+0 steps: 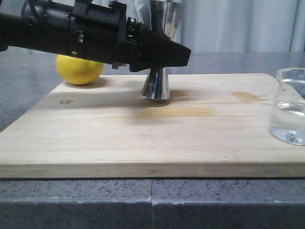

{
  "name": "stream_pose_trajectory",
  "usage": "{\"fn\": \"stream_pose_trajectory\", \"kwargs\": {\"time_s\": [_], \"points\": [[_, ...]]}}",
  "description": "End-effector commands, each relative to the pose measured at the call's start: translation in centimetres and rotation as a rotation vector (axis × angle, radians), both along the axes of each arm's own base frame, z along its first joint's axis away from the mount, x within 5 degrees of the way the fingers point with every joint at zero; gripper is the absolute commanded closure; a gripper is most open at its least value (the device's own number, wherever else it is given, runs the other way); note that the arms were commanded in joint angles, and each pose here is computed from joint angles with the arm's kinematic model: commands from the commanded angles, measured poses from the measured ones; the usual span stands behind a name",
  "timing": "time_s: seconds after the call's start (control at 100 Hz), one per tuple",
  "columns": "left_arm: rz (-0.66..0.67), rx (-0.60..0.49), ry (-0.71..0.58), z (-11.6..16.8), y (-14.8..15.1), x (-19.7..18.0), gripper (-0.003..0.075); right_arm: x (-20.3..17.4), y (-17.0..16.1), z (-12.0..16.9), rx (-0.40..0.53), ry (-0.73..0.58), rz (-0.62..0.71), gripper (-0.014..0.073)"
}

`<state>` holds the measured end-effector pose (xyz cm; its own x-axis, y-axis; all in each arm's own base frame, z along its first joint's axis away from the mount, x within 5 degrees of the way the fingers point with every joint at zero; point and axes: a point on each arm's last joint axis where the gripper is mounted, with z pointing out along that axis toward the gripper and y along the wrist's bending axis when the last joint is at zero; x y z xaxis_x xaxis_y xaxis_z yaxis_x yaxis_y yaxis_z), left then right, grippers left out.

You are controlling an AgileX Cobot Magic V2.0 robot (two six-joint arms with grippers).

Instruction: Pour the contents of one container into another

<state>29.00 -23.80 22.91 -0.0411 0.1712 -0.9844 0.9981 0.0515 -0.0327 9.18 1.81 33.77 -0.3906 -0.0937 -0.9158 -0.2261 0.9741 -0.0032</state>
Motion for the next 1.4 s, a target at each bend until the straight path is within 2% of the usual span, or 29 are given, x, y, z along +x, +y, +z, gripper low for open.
{"fn": "stream_pose_trajectory", "kwargs": {"time_s": [0.0,0.2,0.31,0.52,0.69,0.8,1.0,1.18,1.39], "points": [[-0.029,-0.123,-0.030,3.2,-0.3,-0.5,0.0617,0.3,0.0,1.3,0.014,-0.070,-0.011,0.0011],[-0.029,-0.135,-0.026,3.3,-0.3,-0.5,0.0617,0.4,0.4,1.2,0.044,-0.064,0.034,0.0011],[-0.049,-0.164,-0.024,3.6,-0.3,-0.7,0.0617,1.1,1.0,0.7,0.076,-0.018,0.097,0.0011],[-0.088,-0.194,-0.056,4.0,-0.3,-1.0,0.0617,2.4,1.8,-0.1,0.052,0.052,0.236,0.0011],[-0.108,-0.210,-0.078,4.2,-0.3,-1.1,0.0617,2.5,2.4,0.0,0.054,0.028,0.321,0.0011],[-0.117,-0.220,-0.084,4.4,-0.3,-1.1,0.0617,2.5,2.6,-0.3,0.070,0.013,0.331,0.0011],[-0.119,-0.226,-0.096,4.8,-0.4,-1.0,0.0617,2.7,2.9,-2.4,0.097,0.000,0.373,0.0011],[-0.107,-0.217,-0.097,4.7,-0.4,-0.9,0.0617,3.1,2.5,-3.7,0.087,-0.007,0.310,0.0011],[-0.103,-0.214,-0.095,4.7,-0.4,-0.9,0.0617,3.0,2.6,-3.2,0.121,0.000,0.322,0.0011]]}}
